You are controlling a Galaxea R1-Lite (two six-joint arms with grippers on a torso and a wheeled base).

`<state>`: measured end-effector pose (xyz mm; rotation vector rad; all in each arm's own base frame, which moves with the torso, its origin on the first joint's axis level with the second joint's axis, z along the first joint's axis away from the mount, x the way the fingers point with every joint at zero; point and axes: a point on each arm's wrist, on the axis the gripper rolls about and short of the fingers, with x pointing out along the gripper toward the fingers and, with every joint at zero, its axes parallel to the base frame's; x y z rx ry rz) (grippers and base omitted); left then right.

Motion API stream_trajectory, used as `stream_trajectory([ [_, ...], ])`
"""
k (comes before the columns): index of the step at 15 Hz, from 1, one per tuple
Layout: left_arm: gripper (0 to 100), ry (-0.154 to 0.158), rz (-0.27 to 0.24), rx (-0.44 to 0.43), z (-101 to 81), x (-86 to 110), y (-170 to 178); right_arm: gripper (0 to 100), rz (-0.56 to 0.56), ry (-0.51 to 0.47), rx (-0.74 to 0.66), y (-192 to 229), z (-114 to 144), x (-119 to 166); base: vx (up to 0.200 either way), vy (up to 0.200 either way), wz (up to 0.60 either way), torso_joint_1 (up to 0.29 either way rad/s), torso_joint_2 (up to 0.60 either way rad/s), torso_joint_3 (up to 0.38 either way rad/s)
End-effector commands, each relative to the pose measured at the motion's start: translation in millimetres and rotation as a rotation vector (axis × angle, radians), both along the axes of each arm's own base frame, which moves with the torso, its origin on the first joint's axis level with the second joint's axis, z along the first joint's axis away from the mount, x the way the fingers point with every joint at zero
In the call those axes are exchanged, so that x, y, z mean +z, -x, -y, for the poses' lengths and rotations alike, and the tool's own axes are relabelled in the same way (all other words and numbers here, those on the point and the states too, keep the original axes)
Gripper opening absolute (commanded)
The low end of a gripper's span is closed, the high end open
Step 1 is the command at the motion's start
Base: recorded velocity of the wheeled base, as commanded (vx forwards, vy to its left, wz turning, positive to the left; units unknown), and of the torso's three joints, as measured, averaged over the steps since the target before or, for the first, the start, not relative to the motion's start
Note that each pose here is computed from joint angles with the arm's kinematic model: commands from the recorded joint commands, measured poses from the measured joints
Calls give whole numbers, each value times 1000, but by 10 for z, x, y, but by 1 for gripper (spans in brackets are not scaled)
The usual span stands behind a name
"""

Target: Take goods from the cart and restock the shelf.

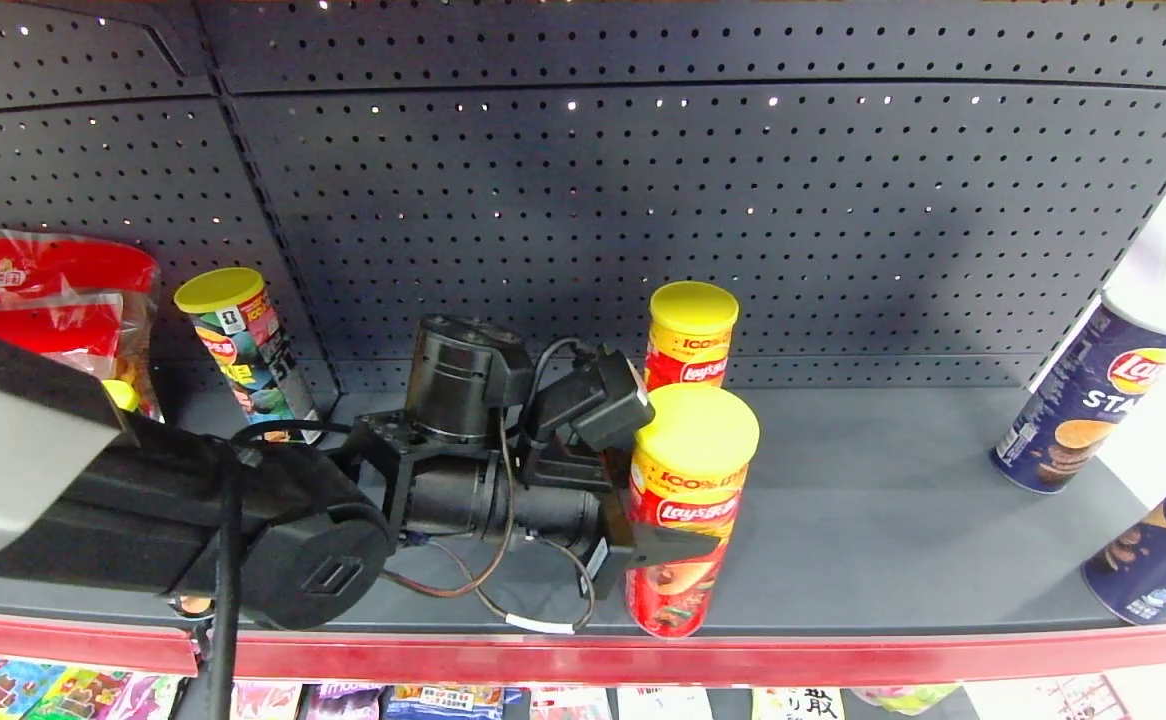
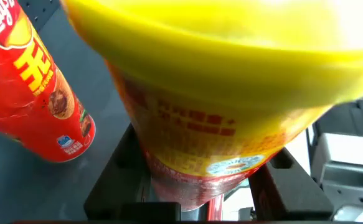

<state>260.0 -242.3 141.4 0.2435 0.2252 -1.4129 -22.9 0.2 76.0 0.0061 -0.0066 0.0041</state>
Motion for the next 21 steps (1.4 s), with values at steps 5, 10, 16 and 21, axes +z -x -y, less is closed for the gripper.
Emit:
stream_trajectory([
  [5, 0, 15, -15, -30, -66, -19, -86, 100, 0, 0, 1, -1, 0, 1, 0, 0, 0, 0, 0, 0],
  [10, 0, 36, 8, -82, 36, -39, -208, 100, 0, 0, 1, -1, 0, 1, 0, 0, 0, 0, 0, 0],
  [16, 0, 20, 55, -96, 68, -115, -277, 100, 0, 0, 1, -1, 0, 1, 0, 0, 0, 0, 0, 0],
  [21, 0, 18, 53, -99, 76, -100, -277, 100, 0, 0, 1, -1, 0, 1, 0, 0, 0, 0, 0, 0],
])
